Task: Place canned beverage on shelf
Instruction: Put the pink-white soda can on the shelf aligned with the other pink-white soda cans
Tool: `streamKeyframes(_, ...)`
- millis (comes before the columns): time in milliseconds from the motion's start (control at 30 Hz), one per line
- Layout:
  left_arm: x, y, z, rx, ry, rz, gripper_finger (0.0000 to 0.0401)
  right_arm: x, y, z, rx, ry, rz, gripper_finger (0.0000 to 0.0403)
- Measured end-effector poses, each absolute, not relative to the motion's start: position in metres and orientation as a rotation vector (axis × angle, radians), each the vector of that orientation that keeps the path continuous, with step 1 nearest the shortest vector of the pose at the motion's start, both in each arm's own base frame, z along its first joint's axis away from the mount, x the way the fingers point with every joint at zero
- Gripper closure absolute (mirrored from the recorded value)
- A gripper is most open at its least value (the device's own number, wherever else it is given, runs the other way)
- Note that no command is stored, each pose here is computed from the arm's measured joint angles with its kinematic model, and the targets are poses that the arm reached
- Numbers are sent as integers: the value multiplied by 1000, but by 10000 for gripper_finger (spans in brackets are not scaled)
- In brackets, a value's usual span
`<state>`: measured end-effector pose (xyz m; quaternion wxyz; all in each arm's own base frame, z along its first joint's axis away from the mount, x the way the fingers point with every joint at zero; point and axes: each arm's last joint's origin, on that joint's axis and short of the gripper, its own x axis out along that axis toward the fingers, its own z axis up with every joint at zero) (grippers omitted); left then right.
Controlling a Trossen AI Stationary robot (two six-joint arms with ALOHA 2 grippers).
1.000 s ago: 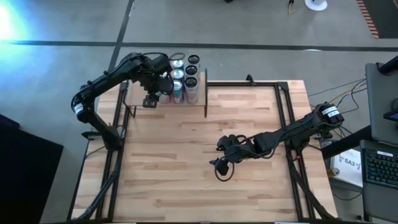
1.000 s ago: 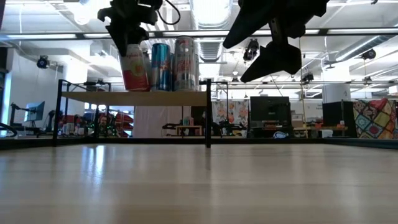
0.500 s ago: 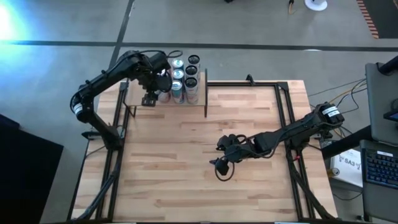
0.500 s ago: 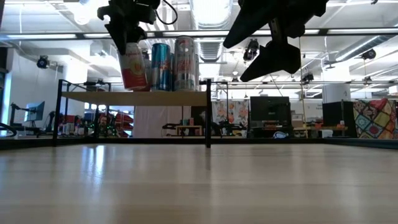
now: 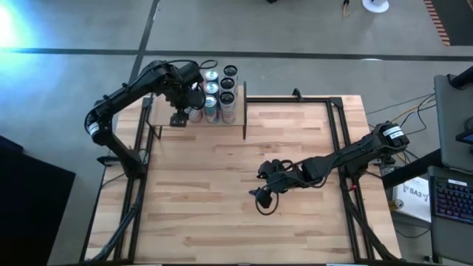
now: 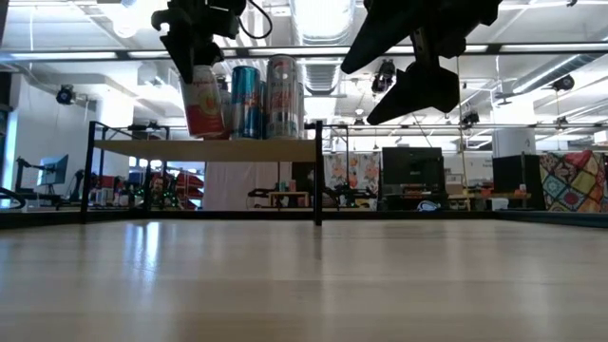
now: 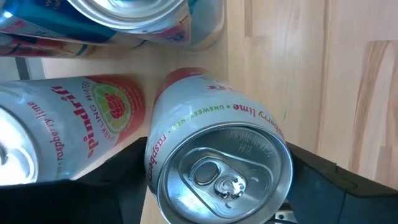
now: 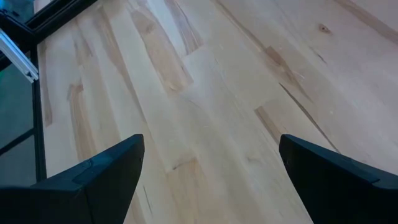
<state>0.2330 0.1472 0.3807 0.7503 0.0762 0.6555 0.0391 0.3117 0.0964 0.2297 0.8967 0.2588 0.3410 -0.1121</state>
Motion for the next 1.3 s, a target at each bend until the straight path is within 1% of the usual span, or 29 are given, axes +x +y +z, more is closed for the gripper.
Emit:
streamKeyframes(367, 239, 151, 375, 139, 1447, 100, 106, 310, 96, 228, 540, 726, -236, 39)
streamKeyframes(567, 237, 151, 383, 107, 1421, 156, 81, 309, 96, 233, 534, 718, -227, 39)
streamKeyframes(800, 236, 154, 389, 132, 1430, 245, 48, 306, 95, 235, 529, 726, -227, 39)
streamKeyframes(1300, 226, 149, 414, 80, 1331, 394, 44, 306, 95, 235, 538, 734, -215, 39)
